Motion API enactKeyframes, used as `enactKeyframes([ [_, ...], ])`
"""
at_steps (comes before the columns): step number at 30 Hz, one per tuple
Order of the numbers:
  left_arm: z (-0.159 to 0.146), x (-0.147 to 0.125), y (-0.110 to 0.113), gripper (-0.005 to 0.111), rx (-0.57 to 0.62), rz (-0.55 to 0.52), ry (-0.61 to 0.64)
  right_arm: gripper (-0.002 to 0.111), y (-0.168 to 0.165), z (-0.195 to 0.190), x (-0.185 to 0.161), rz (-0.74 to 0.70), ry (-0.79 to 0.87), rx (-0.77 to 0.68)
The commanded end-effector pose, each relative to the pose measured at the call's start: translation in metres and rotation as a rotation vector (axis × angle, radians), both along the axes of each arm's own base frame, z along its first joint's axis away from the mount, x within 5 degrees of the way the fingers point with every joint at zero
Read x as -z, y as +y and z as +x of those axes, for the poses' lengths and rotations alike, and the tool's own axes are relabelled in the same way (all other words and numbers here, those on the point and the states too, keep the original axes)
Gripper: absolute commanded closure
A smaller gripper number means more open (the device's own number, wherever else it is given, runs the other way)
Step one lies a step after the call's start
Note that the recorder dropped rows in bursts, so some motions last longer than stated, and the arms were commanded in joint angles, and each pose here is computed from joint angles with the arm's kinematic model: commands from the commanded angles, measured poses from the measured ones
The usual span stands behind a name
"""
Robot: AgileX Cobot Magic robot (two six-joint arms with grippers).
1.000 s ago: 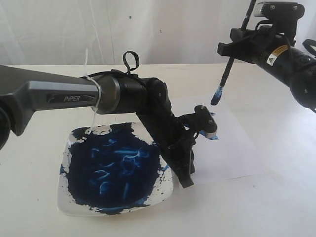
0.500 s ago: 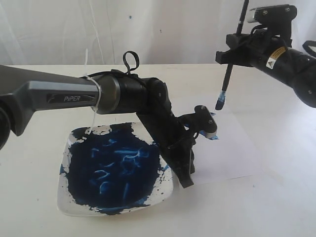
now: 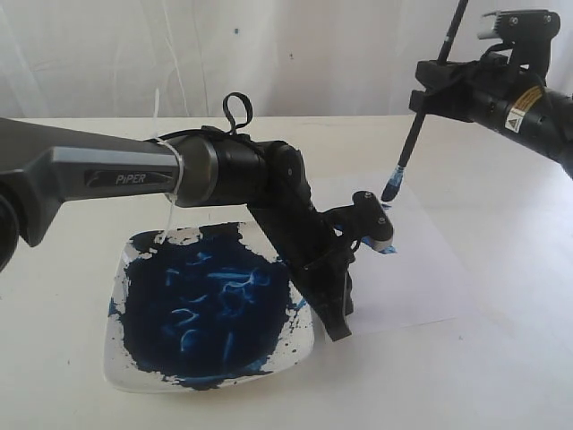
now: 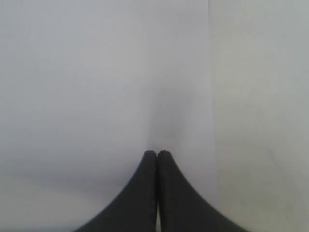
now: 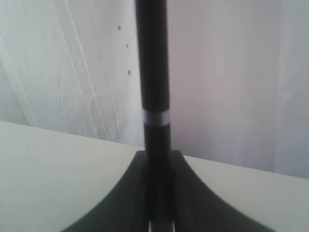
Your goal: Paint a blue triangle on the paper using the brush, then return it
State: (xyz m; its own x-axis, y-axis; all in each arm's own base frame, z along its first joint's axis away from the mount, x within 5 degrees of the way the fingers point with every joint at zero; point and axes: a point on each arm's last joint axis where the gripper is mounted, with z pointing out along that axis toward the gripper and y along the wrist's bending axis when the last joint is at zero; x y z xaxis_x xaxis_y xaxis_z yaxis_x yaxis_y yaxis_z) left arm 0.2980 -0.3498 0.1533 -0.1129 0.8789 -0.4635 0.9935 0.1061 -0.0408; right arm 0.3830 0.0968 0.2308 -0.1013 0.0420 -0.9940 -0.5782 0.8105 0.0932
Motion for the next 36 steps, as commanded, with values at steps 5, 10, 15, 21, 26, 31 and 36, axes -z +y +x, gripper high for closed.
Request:
enactKeyframes([
  [5, -0.0033, 0.0033, -0.0022, 0.107, 0.008, 0.007, 0.021, 0.108, 0.0002, 0.0017, 0.0003, 0.017, -0.009, -0.007],
  [10, -0.0033, 0.0033, -0.0022, 0.107, 0.008, 0.007, 0.021, 0.108, -0.0009, 0.0026, -0.0003, 0.033, -0.007, 0.009],
  [15, -0.0033, 0.0033, -0.0022, 0.107, 0.008, 0.007, 0.021, 0.108, -0.0024, 0.0037, -0.0013, 0.056, -0.004, 0.030],
  [21, -0.0033, 0.0033, -0.0022, 0.107, 0.008, 0.007, 0.021, 0.108, -0.0033, 0.0042, 0.0008, 0.043, 0.014, 0.042],
  [26, -0.0033, 0.0033, -0.0022, 0.107, 0.008, 0.007, 0.021, 0.108, -0.0048, 0.0049, 0.0040, 0.022, 0.042, 0.061],
  [31, -0.0033, 0.0033, -0.0022, 0.107, 0.008, 0.007, 0.021, 0.108, -0.0052, 0.0053, 0.0017, 0.051, 0.031, 0.067],
  [36, -0.0033, 0.0033, -0.0022, 0.107, 0.008, 0.007, 0.021, 0.108, -0.0055, 0.0055, 0.0017, 0.054, 0.033, 0.072],
])
